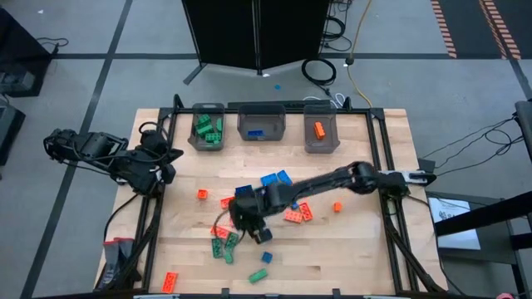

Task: Sort blocks
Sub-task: Put the green game piece into the left black bin

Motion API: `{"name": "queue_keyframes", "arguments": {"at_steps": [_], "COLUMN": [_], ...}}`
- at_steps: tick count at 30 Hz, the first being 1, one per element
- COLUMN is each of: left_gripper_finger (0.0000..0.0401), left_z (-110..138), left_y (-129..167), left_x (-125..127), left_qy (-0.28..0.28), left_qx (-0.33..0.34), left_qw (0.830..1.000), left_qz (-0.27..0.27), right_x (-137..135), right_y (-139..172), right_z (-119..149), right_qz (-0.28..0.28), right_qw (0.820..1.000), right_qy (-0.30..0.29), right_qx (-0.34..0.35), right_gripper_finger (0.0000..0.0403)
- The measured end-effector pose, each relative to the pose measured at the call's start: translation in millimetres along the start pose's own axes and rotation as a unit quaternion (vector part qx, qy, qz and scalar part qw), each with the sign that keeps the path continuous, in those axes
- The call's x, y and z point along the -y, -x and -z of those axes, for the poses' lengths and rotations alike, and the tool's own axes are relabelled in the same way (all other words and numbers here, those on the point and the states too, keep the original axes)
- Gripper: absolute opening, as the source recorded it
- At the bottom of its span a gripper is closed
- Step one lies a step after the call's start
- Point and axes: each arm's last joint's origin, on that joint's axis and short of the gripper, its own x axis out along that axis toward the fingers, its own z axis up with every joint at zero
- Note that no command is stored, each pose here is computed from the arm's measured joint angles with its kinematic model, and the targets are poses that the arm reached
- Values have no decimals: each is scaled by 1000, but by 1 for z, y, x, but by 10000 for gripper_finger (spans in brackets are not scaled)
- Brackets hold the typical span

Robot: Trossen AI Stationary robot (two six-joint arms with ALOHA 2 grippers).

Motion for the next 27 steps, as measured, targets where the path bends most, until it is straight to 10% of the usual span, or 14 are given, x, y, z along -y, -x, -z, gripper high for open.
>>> {"name": "queue_keyframes", "arguments": {"at_steps": [6, 15, 21, 27], "left_gripper_finger": [0, 0, 0, 0], "left_z": [0, 0, -1, -2], "left_y": [0, 1, 2, 2], "left_x": [0, -2, -4, -4], "left_qy": [0, 2, 5, 4], "left_qx": [0, 10, 28, 35], "left_qw": [1000, 1000, 999, 999], "left_qz": [0, -7, -22, -30], "right_x": [80, 211, 248, 256], "right_y": [41, 28, -1, -33], "right_z": [-4, 14, 33, 49], "right_qz": [71, 161, 189, 195], "right_qw": [986, 874, 802, 785], "right_qy": [-95, -282, -350, -400], "right_qx": [118, 361, 445, 430], "right_gripper_finger": [119, 119, 119, 119]}}
